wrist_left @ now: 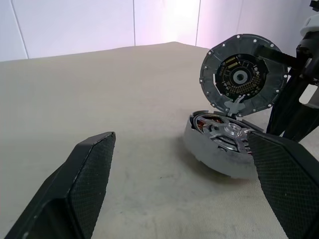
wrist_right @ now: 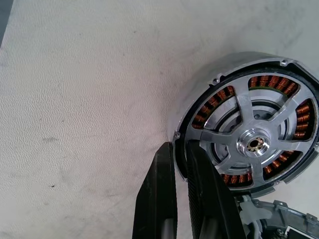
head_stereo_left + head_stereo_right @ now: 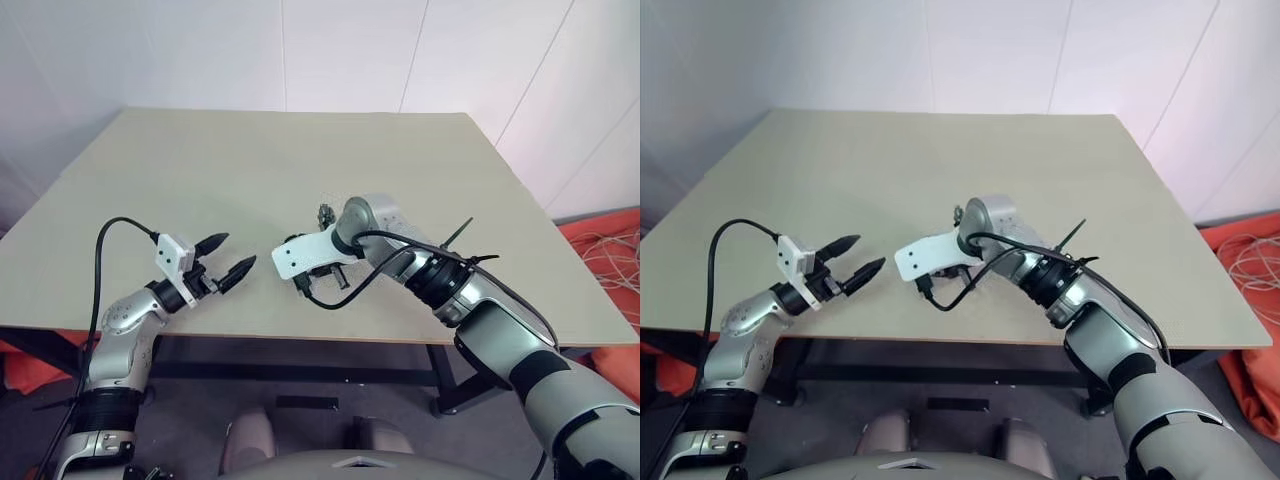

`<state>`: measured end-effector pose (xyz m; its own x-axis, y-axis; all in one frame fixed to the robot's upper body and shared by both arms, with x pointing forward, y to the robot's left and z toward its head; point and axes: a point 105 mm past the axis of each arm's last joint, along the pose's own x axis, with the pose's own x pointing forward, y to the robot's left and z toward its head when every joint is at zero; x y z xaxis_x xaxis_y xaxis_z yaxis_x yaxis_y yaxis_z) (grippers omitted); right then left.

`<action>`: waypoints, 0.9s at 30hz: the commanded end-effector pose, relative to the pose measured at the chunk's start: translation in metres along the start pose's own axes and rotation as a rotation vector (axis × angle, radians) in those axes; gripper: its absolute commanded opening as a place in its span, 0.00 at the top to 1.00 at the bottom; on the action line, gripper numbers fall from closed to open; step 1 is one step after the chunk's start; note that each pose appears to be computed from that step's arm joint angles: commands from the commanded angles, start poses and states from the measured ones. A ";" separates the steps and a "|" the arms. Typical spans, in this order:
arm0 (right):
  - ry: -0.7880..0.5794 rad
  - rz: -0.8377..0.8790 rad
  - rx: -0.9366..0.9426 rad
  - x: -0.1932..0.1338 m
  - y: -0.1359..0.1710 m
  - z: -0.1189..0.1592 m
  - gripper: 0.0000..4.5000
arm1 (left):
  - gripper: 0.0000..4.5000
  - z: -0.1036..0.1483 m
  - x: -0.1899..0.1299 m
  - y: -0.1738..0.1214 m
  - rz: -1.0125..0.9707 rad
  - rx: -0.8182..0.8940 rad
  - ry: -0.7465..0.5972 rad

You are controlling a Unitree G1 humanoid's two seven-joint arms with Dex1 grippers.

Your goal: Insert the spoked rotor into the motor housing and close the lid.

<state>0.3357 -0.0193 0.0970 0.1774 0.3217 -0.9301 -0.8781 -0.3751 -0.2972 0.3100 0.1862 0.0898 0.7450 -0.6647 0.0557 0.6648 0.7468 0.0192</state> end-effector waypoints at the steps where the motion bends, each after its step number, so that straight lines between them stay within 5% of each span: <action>1: -0.005 -0.036 0.071 -0.025 -0.005 -0.004 1.00 | 0.00 0.011 0.004 0.002 -0.003 0.036 -0.035; 13: -0.031 -0.025 0.180 -0.018 -0.001 0.009 1.00 | 0.00 0.007 0.010 0.000 -0.008 0.028 -0.038; 24: -0.061 -0.056 0.089 -0.014 -0.006 0.024 1.00 | 0.00 0.003 0.010 -0.004 -0.021 0.006 -0.030; 27: -0.059 -0.050 0.070 -0.016 -0.004 0.024 0.80 | 0.00 0.003 0.010 -0.004 -0.023 0.011 -0.028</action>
<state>0.3263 -0.0081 0.1022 0.1705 0.3663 -0.9147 -0.9246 -0.2614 -0.2770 0.3133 0.1786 0.0829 0.7390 -0.6716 0.0524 0.6724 0.7402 0.0035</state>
